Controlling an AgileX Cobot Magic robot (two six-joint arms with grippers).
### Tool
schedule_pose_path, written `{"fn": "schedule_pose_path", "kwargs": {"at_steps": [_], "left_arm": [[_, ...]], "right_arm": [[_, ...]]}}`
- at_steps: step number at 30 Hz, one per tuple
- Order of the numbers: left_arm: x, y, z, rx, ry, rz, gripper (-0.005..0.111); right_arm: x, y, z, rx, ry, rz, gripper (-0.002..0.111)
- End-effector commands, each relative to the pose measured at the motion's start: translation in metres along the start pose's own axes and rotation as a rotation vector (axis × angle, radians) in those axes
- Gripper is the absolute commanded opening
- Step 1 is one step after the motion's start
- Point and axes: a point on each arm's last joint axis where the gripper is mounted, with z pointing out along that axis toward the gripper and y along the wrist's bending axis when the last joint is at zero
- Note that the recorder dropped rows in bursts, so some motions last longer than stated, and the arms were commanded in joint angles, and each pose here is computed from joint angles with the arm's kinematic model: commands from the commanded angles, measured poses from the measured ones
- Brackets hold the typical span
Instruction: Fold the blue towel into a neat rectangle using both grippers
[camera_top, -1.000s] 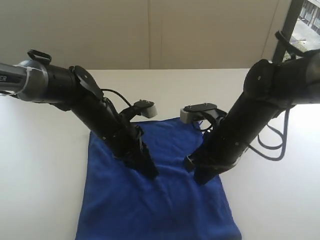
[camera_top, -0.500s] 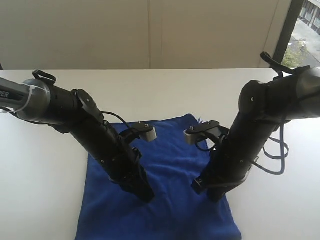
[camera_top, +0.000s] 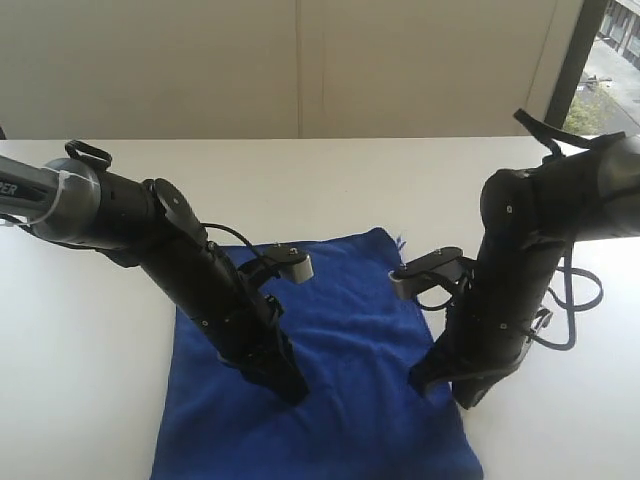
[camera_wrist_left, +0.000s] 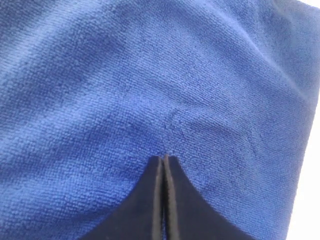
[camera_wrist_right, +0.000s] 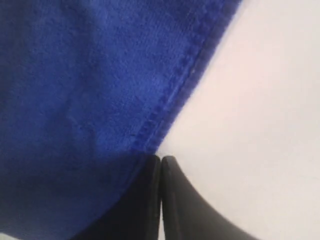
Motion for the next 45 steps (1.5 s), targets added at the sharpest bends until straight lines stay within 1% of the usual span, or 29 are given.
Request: {"fn": "schedule_pose_path", "kwargs": {"at_steps": [1,4,6,10,14,18,24,33,38,45], "left_arm": [[0.006,0.003,0.005,-0.029,0.032,0.018,0.000],[0.006,0.003,0.005,-0.029,0.026,0.014,0.000],[0.005,0.004,0.005,-0.035,0.023,0.014,0.000],[0.005,0.004,0.005,-0.042,0.020,0.014,0.000],[0.005,0.004,0.005,-0.042,0.020,0.014,0.000],[0.005,0.004,0.005,-0.042,0.020,0.014,0.000],[0.005,0.005,0.005,-0.048,0.016,0.014,0.000],[0.004,0.005,0.004,-0.052,0.014,0.014,0.000],[0.004,0.006,0.004,-0.054,0.013,0.016,0.000],[0.004,0.006,0.004,-0.056,0.012,0.016,0.000]], "right_arm": [[-0.001,0.010,-0.019,-0.067,-0.099,-0.007,0.000],[-0.002,0.019,-0.026,-0.136,-0.146,-0.026,0.000],[-0.004,0.024,-0.026,-0.159,-0.163,-0.041,0.000],[-0.009,0.029,-0.014,-0.163,-0.148,-0.058,0.000],[-0.011,0.027,0.000,-0.160,-0.111,-0.058,0.000],[-0.009,0.023,0.005,-0.124,-0.082,-0.076,0.000],[-0.007,0.016,0.005,-0.045,-0.050,-0.052,0.000],[-0.004,0.013,0.006,-0.016,-0.021,-0.043,0.000],[0.004,0.011,0.012,0.008,0.017,-0.034,0.000],[0.010,0.003,0.013,0.101,0.064,-0.009,0.000]]}}
